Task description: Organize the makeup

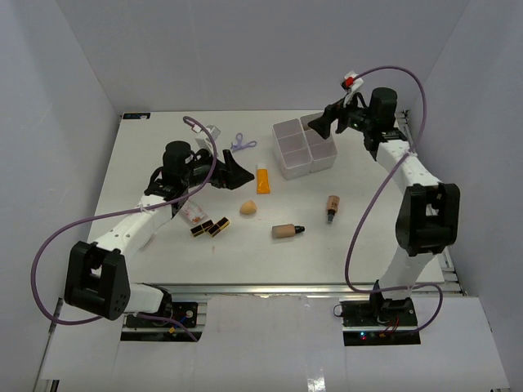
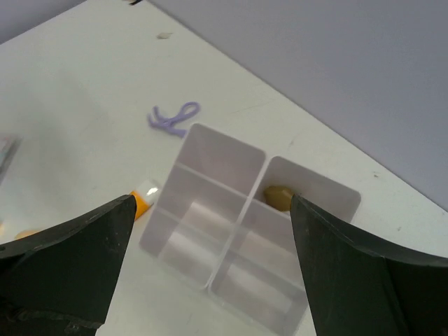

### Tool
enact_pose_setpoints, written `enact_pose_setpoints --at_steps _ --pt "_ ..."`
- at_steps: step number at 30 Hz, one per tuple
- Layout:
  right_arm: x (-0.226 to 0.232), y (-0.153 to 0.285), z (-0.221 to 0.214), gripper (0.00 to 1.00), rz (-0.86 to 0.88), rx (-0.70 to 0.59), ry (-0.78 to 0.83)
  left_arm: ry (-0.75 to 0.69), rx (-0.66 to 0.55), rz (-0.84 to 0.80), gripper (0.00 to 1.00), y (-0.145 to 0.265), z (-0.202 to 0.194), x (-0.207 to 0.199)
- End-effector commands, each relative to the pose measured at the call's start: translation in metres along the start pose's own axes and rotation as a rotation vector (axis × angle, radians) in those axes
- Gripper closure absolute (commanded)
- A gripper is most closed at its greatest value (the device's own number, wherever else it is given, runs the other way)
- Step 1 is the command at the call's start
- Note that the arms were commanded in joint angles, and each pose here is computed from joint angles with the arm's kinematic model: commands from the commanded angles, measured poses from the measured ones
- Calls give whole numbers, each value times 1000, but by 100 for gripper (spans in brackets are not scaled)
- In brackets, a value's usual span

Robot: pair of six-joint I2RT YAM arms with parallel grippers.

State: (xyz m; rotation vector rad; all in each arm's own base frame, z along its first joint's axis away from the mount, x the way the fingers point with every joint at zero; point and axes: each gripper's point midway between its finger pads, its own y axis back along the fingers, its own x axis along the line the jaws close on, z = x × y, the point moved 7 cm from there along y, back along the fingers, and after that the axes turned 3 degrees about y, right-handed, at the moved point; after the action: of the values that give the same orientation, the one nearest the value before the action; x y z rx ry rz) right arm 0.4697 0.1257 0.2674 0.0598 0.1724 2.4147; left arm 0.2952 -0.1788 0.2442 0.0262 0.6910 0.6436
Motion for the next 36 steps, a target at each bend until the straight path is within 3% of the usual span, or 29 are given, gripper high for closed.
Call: enact_pose_setpoints --at_steps 1,5,9,14,17,22,29,32,36 --pt "71 61 -4 3 403 92 -10 59 60 13 3 -7 3 1" --pt "106 96 -28 3 424 201 -49 84 118 32 4 -16 -7 2" --pt "112 119 -58 5 237 348 -123 69 140 66 4 -20 -13 2" --pt "123 133 -99 8 141 451 -250 61 136 126 4 -23 -16 10" --pt "125 144 -108 8 116 432 -253 71 153 200 7 -31 -25 24" --pt "113 163 -95 8 76 348 -263 127 216 411 27 -62 -32 54" --pt "111 174 -86 7 69 298 -271 0 232 741 22 -121 -19 82" --pt "112 176 -83 7 70 283 -267 -11 290 806 21 -140 -28 99" --pt "112 181 -78 7 69 261 -264 -48 269 818 18 -166 -15 100"
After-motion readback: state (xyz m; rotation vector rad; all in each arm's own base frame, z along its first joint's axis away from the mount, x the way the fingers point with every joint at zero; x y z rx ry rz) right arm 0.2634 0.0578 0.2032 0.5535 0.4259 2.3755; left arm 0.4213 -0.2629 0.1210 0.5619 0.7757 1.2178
